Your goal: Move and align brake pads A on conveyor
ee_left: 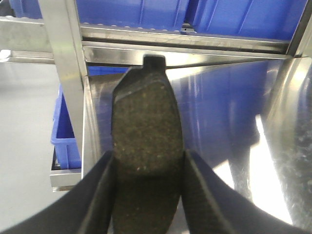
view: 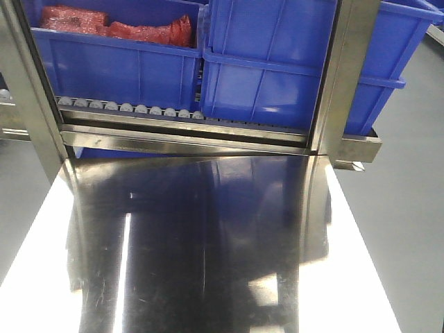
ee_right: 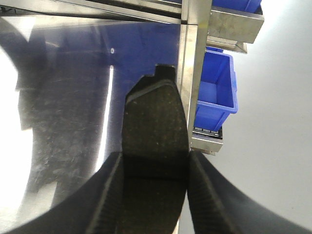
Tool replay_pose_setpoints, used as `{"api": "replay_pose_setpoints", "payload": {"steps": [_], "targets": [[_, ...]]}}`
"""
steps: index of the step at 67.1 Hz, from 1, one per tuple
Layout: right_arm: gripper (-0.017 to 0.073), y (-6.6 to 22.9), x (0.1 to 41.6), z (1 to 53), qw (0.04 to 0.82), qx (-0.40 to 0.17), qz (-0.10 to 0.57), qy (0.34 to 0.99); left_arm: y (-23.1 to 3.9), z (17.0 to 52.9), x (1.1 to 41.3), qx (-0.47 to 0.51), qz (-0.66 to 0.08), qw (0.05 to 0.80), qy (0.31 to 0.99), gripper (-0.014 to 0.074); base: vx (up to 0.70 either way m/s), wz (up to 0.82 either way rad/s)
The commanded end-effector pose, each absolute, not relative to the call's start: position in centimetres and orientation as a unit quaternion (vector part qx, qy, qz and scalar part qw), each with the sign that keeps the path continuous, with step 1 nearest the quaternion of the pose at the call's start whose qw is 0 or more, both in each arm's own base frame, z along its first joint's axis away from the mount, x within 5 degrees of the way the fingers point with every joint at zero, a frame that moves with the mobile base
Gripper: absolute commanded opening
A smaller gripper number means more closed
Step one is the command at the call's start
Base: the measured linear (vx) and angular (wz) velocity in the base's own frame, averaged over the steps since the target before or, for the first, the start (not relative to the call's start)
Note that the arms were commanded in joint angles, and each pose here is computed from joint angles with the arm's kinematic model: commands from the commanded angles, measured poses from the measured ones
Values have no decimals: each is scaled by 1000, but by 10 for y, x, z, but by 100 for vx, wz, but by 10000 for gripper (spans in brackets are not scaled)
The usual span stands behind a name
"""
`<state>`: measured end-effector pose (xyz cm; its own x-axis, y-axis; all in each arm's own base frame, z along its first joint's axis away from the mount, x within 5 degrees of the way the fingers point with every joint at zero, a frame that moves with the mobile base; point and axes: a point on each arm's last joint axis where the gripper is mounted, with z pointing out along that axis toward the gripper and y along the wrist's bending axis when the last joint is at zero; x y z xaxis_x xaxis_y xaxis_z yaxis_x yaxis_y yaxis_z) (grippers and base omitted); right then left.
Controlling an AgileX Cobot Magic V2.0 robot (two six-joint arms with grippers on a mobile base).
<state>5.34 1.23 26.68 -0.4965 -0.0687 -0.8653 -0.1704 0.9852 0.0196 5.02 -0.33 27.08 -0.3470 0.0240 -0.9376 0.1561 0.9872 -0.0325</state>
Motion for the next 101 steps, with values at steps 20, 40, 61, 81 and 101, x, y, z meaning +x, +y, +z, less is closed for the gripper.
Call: {"api": "replay_pose_setpoints", "payload": {"steps": [20, 40, 61, 81, 101], "targets": [[-4, 12, 57, 282, 542, -67, 51, 836, -5, 287, 52, 59, -70, 611, 786, -6, -7, 16], [-4, 12, 57, 282, 542, -67, 51, 836, -5, 287, 52, 59, -70, 611, 786, -6, -12, 38], [-4, 12, 57, 282, 542, -67, 51, 836, -5, 287, 52, 59, -70, 611, 786, -6, -15, 45], [-4, 12, 56, 281, 536, -68, 51, 840, -5, 287, 52, 59, -70, 611, 786, -6, -18, 50], [-4, 12, 56, 281, 536, -68, 51, 840, -5, 287, 52, 59, -70, 611, 786, -6, -19, 59]]}}
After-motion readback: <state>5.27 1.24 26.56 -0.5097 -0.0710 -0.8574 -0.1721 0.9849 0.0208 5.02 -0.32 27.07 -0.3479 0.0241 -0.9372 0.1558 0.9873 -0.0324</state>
